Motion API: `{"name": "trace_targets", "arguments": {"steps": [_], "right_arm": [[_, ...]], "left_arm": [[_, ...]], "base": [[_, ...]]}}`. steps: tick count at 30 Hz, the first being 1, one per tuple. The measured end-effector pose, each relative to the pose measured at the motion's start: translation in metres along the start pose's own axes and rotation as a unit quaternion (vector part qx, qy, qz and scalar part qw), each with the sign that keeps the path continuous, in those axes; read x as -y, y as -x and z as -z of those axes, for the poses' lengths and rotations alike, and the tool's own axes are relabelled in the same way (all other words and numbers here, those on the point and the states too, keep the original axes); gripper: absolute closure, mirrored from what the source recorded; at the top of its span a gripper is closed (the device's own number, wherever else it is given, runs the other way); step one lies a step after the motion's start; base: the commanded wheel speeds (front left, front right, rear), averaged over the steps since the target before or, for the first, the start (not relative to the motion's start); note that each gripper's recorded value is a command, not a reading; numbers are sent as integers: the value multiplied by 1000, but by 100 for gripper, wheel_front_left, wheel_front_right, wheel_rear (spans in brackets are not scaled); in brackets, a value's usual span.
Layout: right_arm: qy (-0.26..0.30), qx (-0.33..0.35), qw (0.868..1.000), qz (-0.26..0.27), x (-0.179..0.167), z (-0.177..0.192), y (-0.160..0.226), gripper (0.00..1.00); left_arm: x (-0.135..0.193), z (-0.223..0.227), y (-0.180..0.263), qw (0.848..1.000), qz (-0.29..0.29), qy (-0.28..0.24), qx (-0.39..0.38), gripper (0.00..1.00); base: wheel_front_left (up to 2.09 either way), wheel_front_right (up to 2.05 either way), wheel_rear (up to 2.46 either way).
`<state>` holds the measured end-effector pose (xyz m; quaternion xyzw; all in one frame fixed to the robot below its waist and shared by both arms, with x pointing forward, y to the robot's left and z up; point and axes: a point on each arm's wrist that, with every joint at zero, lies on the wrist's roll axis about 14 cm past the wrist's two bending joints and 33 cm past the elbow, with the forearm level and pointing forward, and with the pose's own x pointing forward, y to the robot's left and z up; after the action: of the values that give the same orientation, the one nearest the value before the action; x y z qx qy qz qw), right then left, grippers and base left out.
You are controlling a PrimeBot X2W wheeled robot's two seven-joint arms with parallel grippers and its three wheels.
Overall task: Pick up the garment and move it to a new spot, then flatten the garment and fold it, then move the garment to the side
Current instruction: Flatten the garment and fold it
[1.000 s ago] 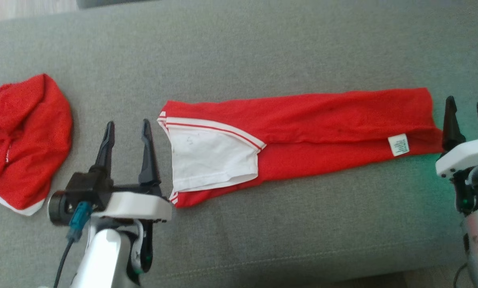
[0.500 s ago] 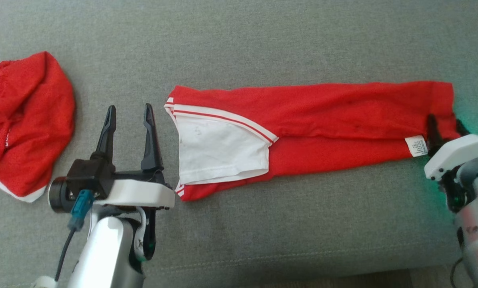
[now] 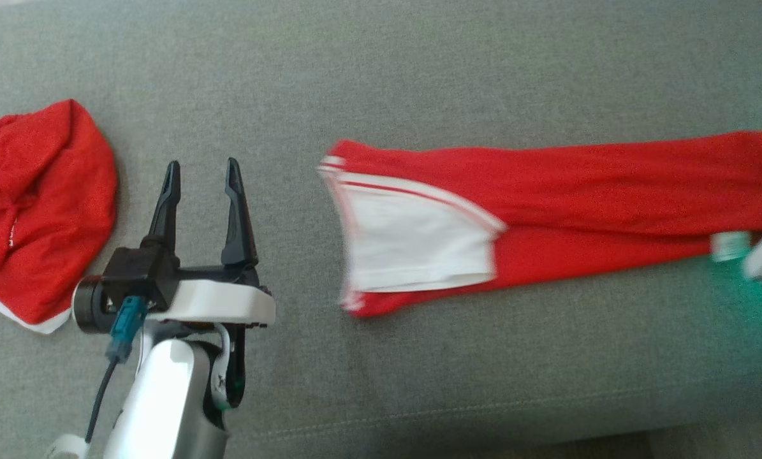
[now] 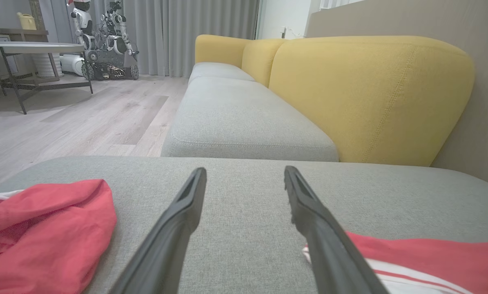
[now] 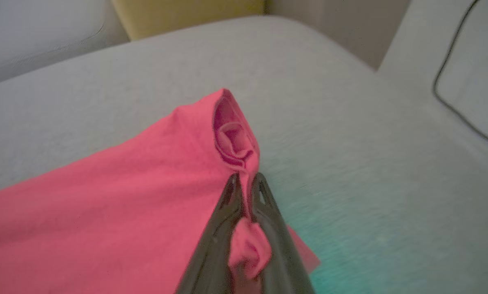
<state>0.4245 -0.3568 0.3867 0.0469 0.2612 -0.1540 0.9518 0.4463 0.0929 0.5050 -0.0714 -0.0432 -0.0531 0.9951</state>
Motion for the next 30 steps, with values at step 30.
{"name": "trace_targets", "arguments": {"steps": [30], "right_arm": [[-37,150,965,-212,-178,-102,63,100]], "left_arm": [[9,-37,29,999,1,23,34,0]], "base": [[0,0,0]]}}
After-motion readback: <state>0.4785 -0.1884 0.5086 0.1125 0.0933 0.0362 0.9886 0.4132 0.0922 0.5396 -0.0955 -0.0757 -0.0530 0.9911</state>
